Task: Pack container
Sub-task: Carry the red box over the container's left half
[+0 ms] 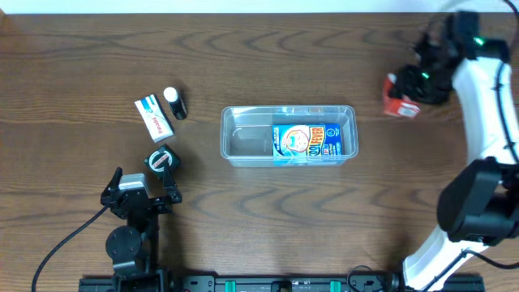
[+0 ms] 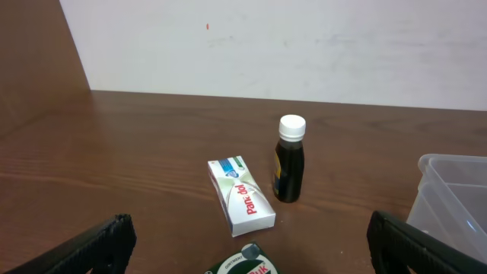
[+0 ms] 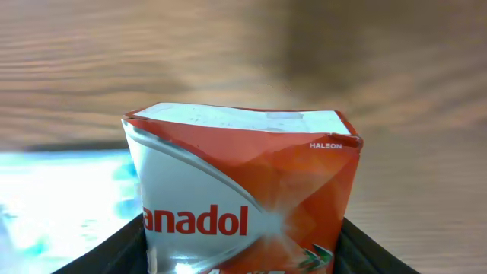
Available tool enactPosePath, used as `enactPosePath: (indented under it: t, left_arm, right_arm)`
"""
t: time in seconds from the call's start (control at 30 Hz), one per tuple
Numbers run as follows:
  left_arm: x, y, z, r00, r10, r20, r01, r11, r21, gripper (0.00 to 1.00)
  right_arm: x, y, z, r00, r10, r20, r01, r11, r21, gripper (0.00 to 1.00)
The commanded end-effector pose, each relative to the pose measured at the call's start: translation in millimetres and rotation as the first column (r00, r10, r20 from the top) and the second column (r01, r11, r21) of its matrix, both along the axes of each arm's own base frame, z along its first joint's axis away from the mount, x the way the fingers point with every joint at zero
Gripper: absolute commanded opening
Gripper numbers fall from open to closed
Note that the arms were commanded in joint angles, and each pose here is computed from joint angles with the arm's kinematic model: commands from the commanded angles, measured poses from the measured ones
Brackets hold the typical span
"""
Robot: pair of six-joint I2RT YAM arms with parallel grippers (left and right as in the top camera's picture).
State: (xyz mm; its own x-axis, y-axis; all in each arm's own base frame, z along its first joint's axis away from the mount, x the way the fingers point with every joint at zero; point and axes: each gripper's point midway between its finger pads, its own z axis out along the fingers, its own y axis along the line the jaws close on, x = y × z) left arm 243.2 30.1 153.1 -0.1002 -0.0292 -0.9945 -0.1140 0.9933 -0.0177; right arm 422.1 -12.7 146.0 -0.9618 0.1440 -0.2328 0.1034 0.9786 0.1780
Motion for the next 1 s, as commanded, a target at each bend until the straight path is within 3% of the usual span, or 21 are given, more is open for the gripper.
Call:
enactPosePath:
  t: [0.0, 0.27, 0.47, 0.7, 0.97]
  left_arm:
    - [-1, -2, -15, 0.999, -0.011, -0.046, 0.011, 1.000, -0.002, 0.98]
    - [-1, -2, -15, 0.999, -0.011, -0.046, 0.011, 1.000, -0.002, 0.98]
    - [-1, -2, -15, 0.999, -0.011, -0.046, 0.011, 1.000, -0.002, 0.98]
    - [-1, -2, -15, 0.999, -0.011, -0.046, 0.011, 1.000, -0.002, 0.98]
    - [-1, -2, -15, 0.999, -0.011, -0.046, 0.011, 1.000, -0.002, 0.98]
  right_arm:
    - [12, 68, 35, 0.996, 0.059, 0.069, -0.062, 0.997, 0.042, 0.57]
    - [4, 208, 50, 0.959, 0.221, 0.176, -0.234, 0.971, 0.053, 0.58]
    - [-11, 275, 42, 0.931, 0.288, 0.223, -0.293, 0.956, -0.008, 0.59]
    - [-31, 314, 11, 0.939, 0.297, 0.175, -0.293, 0.955, -0.046, 0.59]
    - [-40, 328, -20, 0.974, 0.205, 0.096, -0.205, 0.979, -0.015, 0.58]
